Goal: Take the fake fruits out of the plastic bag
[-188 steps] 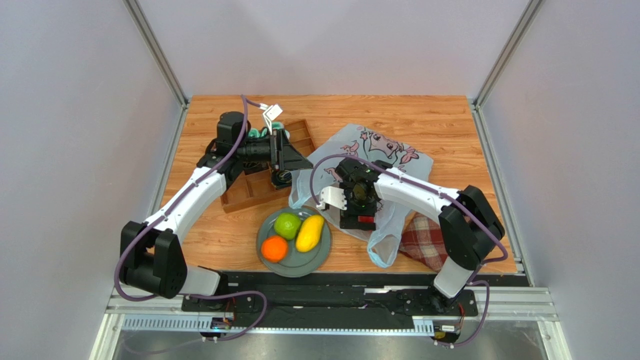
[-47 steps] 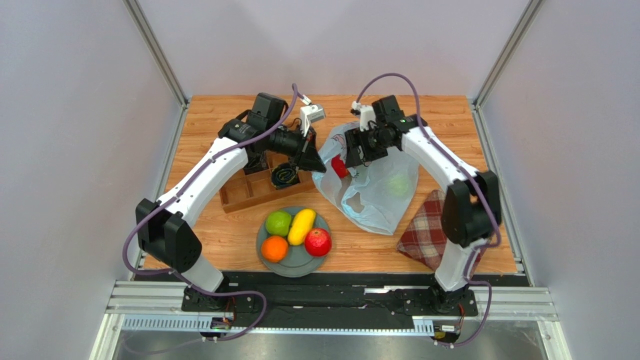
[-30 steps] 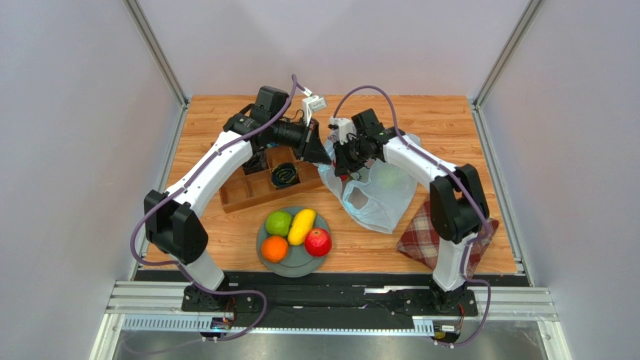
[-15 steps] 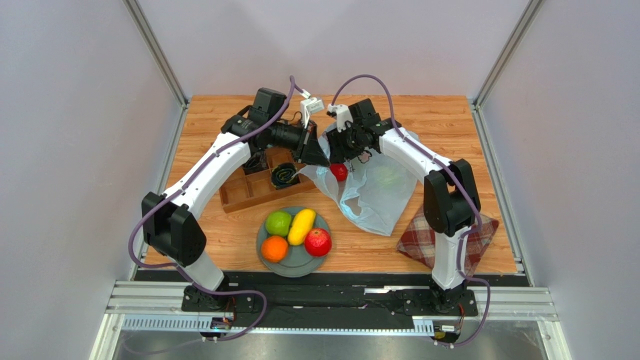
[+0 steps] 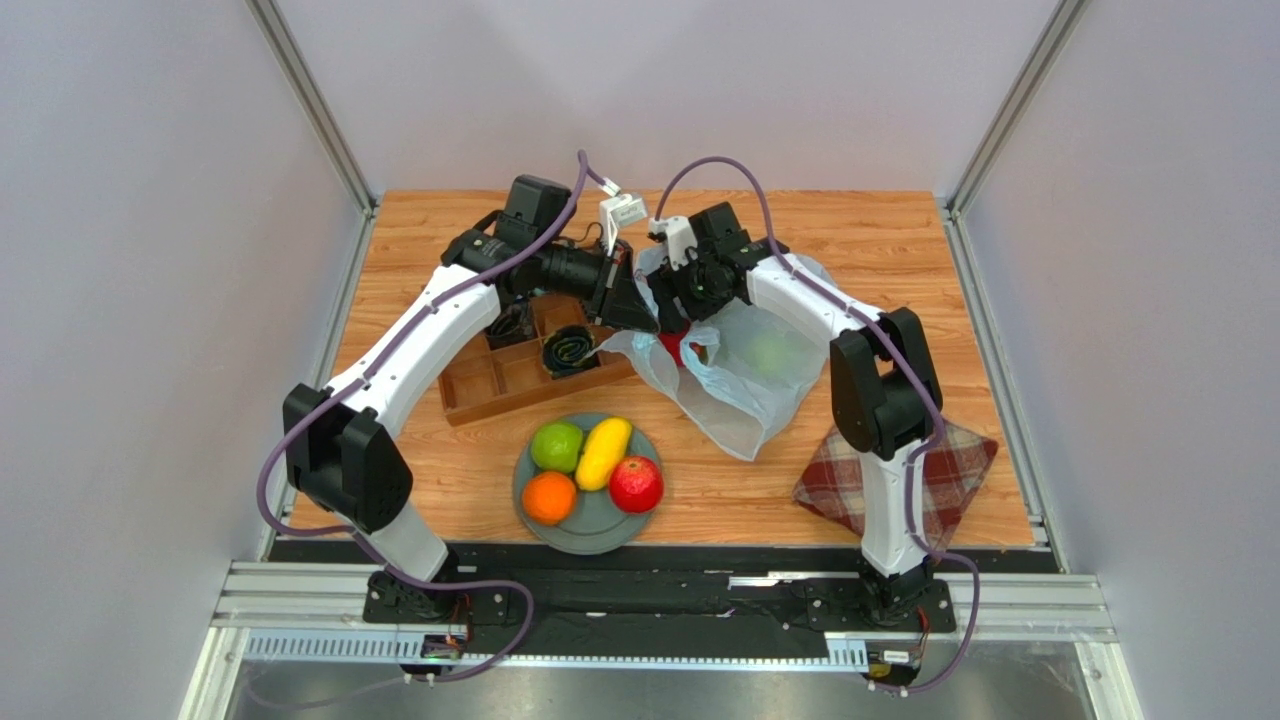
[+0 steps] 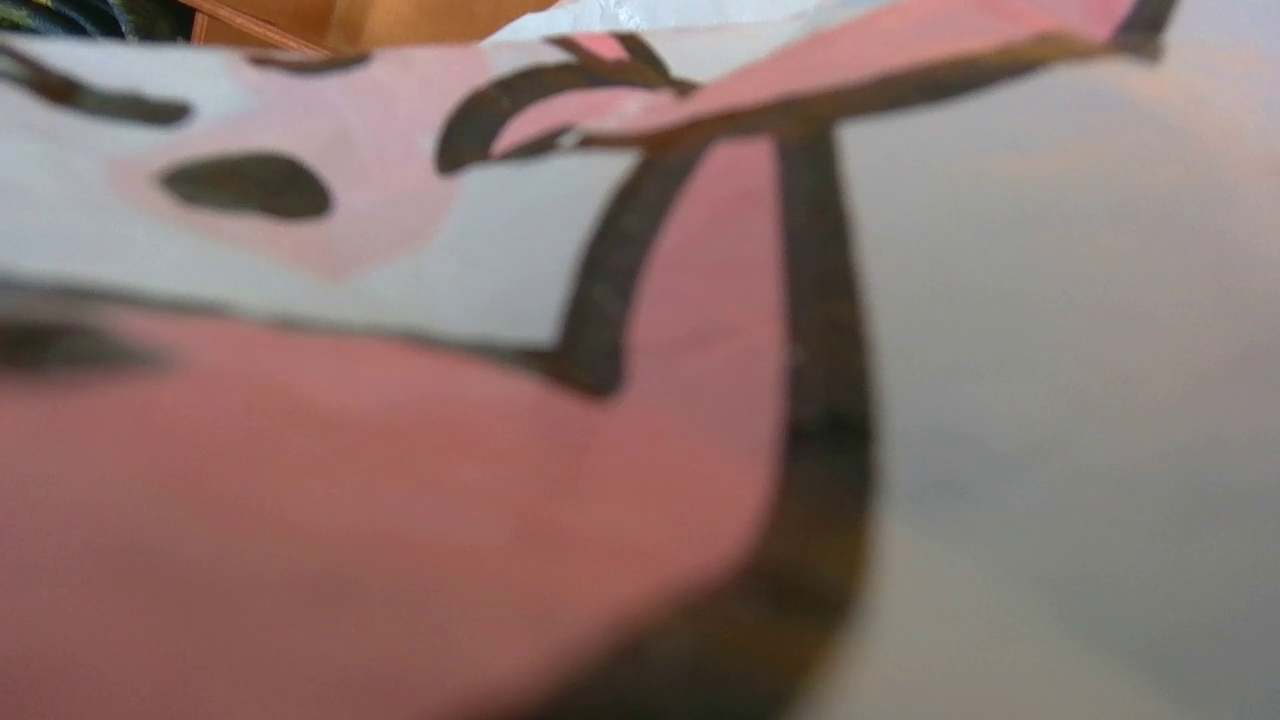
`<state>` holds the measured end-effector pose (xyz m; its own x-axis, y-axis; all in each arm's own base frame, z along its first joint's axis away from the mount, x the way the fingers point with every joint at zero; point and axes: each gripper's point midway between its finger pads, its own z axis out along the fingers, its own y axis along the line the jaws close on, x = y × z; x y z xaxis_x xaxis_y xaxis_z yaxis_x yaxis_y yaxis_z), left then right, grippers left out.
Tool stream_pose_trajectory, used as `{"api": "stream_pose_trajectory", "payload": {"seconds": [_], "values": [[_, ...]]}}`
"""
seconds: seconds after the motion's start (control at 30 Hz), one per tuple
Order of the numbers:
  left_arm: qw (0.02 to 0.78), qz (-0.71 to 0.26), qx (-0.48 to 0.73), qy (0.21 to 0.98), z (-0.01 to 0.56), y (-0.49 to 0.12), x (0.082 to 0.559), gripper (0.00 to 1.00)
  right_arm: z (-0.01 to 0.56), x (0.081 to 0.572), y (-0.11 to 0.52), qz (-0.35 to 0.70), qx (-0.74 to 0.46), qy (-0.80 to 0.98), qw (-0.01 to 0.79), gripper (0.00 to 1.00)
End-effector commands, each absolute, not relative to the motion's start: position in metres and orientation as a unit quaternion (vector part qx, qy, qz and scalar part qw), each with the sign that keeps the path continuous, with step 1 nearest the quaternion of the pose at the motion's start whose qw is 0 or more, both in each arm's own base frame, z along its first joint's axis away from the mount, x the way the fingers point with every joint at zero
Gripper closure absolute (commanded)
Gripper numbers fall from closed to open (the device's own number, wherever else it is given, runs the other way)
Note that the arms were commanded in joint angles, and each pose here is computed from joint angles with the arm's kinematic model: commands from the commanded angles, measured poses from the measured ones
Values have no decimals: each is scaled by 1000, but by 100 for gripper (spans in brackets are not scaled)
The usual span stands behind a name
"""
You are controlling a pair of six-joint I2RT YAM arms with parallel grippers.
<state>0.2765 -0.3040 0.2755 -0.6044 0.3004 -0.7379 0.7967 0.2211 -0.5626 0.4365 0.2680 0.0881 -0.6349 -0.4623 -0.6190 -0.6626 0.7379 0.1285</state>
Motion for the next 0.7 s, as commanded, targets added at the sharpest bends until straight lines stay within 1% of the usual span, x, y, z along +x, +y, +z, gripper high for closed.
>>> {"api": "stream_pose_trajectory", "payload": {"seconds": [0.0, 0.13, 0.33, 0.37, 0.4, 0.43, 0.47, 0.57, 0.6, 0.67], "values": [[265, -514, 388, 718, 290, -307, 275, 100, 68, 426, 263, 169, -337, 891, 252, 27], [258, -512, 384, 724, 282, -307, 277, 100, 58, 416, 267, 180, -350, 889, 236, 26], [251, -496, 374, 742, 263, -305, 287, 100, 45, 396, 261, 181, -363, 895, 187, 25], [252, -496, 374, 742, 263, -305, 289, 100, 43, 389, 256, 174, -365, 899, 170, 25], [253, -494, 376, 742, 262, -305, 290, 100, 44, 387, 252, 170, -368, 899, 165, 18], [253, -492, 375, 743, 260, -304, 291, 100, 47, 386, 250, 170, -369, 899, 161, 8], [253, -490, 374, 745, 259, -304, 293, 100, 51, 379, 247, 174, -370, 900, 148, 0], [255, -489, 373, 747, 257, -302, 297, 100, 70, 370, 241, 190, -381, 891, 159, 0], [256, -488, 373, 746, 257, -302, 297, 100, 92, 370, 239, 197, -384, 883, 184, 0], [258, -487, 374, 746, 257, -301, 298, 100, 107, 361, 238, 220, -397, 868, 200, 0]]}}
